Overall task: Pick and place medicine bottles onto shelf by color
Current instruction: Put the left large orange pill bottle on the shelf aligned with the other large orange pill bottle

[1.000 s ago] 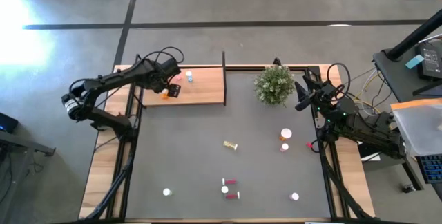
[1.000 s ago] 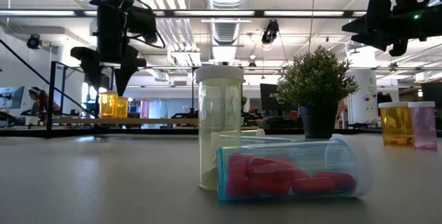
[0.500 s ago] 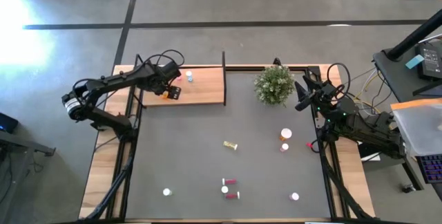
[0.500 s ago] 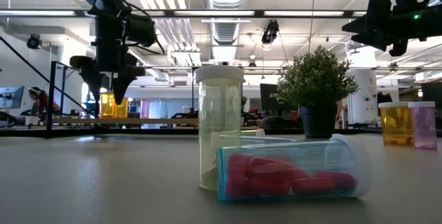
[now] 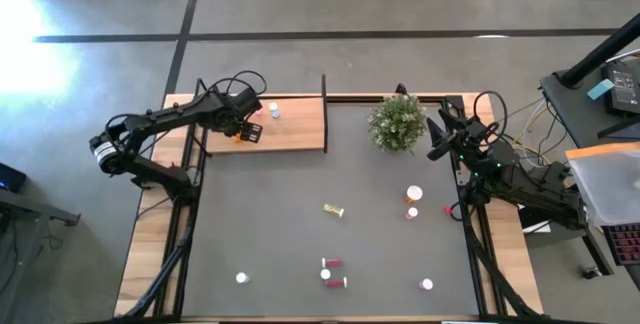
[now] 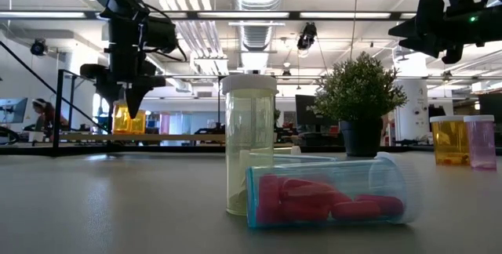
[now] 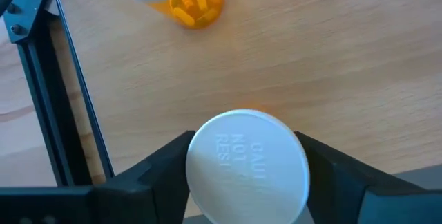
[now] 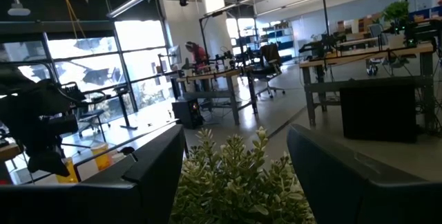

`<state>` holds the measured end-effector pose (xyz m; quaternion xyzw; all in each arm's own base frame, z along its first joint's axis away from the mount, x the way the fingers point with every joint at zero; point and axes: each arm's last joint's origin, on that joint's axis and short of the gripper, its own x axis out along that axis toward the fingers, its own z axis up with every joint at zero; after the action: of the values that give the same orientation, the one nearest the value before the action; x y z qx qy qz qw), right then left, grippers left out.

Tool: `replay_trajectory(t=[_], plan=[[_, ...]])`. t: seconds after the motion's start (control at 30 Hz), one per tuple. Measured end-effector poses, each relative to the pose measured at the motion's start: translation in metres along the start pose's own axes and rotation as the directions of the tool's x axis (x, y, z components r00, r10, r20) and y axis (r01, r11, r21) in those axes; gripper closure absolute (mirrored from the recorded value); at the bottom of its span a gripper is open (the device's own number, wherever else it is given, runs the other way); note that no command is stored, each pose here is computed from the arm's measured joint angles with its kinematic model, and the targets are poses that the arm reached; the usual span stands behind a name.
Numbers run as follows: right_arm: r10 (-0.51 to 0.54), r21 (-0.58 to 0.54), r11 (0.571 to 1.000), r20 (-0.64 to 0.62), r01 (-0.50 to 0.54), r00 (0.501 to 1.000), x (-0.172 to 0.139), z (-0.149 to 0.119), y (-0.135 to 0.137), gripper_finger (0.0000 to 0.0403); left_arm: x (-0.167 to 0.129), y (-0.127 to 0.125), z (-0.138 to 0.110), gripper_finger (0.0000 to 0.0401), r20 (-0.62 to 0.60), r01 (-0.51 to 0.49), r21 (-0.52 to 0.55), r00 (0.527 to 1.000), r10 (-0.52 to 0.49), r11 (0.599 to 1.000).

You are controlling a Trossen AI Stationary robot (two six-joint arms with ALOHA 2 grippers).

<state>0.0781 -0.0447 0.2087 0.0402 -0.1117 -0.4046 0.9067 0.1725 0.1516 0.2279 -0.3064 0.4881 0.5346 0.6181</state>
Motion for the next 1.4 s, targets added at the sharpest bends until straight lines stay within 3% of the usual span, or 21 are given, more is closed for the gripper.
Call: replay_trajectory(t=[0.5, 1.4], plan=[[0.000, 0.000, 1.000, 0.000, 0.000, 1.000, 0.000, 0.000, 0.000, 0.0154, 0.003, 0.005, 0.006, 0.0214, 0.066, -0.059, -0.037, 0.996, 0.061, 0.998], [0.000, 0.000, 1.000, 0.000, 0.000, 1.000, 0.000, 0.000, 0.000, 0.0154, 0.017, 0.011, 0.013, 0.0214, 0.131, -0.007, -0.162, 0.991, 0.028, 0.987]])
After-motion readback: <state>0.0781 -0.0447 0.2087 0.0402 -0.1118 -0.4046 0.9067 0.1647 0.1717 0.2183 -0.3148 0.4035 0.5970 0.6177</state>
